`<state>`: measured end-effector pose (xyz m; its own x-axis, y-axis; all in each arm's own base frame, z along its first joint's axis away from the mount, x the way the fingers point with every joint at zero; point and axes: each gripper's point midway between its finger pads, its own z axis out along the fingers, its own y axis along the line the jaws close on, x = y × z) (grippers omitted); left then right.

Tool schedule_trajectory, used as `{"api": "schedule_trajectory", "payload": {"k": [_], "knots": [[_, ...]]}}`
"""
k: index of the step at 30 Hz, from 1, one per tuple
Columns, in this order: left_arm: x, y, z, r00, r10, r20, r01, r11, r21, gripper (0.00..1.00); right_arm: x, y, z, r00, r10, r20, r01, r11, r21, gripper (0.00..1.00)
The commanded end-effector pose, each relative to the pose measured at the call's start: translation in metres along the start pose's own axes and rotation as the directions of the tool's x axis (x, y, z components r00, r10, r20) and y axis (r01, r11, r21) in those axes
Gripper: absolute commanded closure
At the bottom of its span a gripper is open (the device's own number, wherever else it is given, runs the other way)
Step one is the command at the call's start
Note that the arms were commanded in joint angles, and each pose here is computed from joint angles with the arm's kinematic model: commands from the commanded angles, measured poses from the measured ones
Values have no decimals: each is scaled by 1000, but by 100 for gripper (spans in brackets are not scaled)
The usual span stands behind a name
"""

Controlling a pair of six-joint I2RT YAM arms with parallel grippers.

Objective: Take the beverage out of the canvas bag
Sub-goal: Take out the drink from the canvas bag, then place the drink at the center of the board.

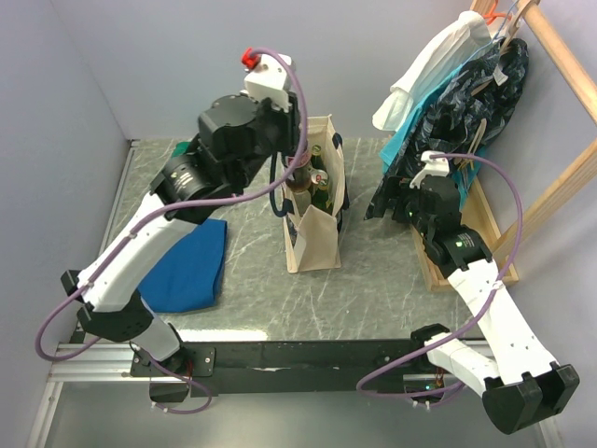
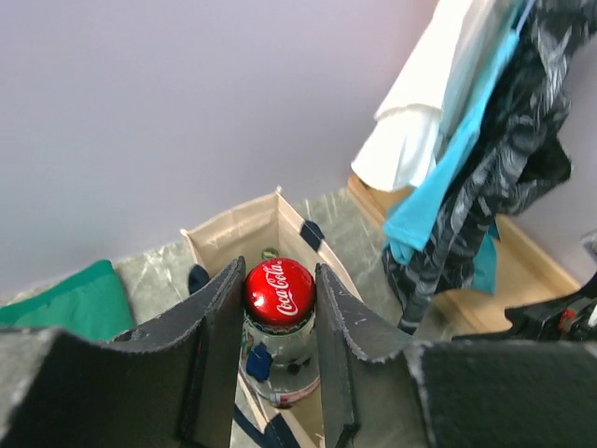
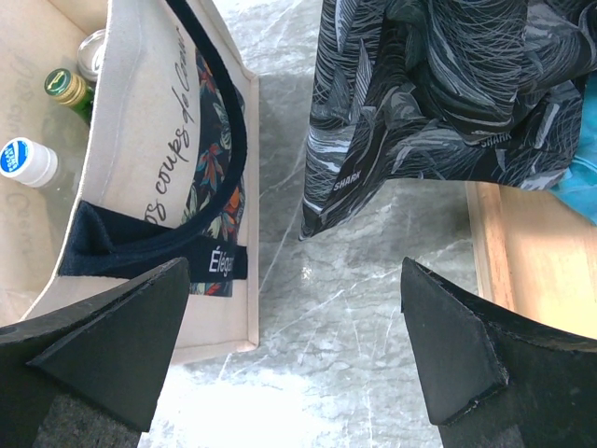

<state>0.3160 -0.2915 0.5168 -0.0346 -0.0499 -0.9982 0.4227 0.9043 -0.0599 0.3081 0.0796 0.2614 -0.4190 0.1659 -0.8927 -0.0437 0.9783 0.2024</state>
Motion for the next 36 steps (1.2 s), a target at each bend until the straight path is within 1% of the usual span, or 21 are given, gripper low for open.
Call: {"api": "schedule_trajectory", "payload": {"k": [1,6,7,12,15,17,18,20,21,22,25,28,34,36], "knots": [[-124,42,-60,915,-158,371,183,983,-34,99,-10,1,-2,999,-2,42,2,1000,2,0],[-125,62,-67,912,-137,386,198,973,-122,99,-10,0,-3,999,2,48,-2,1000,6,0],[-123,69,-68,920,-94,380,167,972,-165,99,-10,1,-4,999,2,49,-2,1000,3,0],[-120,88,-71,920,-81,383,173,962,-212,99,-12,0,-8,998,2,60,-2,1000,3,0],[-110,101,-65,929,-65,364,163,956,-244,99,-15,0,-10,998,7,70,-7,1000,0,0],[-99,114,-56,934,-80,347,182,945,-271,99,-17,3,-11,997,10,75,-9,1000,-15,0],[-95,114,-50,938,-85,336,176,951,-253,99,-18,4,-12,997,13,77,-11,1000,-19,0],[-83,131,-39,942,-100,319,195,940,-281,99,-21,6,-15,997,15,81,-13,999,-32,0],[-80,131,-34,944,-103,314,191,946,-261,99,-22,8,-16,996,21,86,-17,999,-37,0],[-69,141,-27,948,-107,300,194,940,-280,99,-23,9,-17,996,23,88,-19,999,-44,0],[-55,150,-11,955,-115,275,192,943,-272,99,-24,9,-20,994,30,100,-25,998,-50,0],[-38,159,6,963,-118,242,185,943,-276,99,-23,8,-18,995,30,99,-26,999,-45,0],[-12,175,36,967,-129,222,188,944,-270,99,-21,2,-13,995,21,94,-20,1000,-11,0],[1,177,52,972,-138,192,186,948,-260,99,-21,0,-12,996,14,93,-15,1000,3,0]]}}
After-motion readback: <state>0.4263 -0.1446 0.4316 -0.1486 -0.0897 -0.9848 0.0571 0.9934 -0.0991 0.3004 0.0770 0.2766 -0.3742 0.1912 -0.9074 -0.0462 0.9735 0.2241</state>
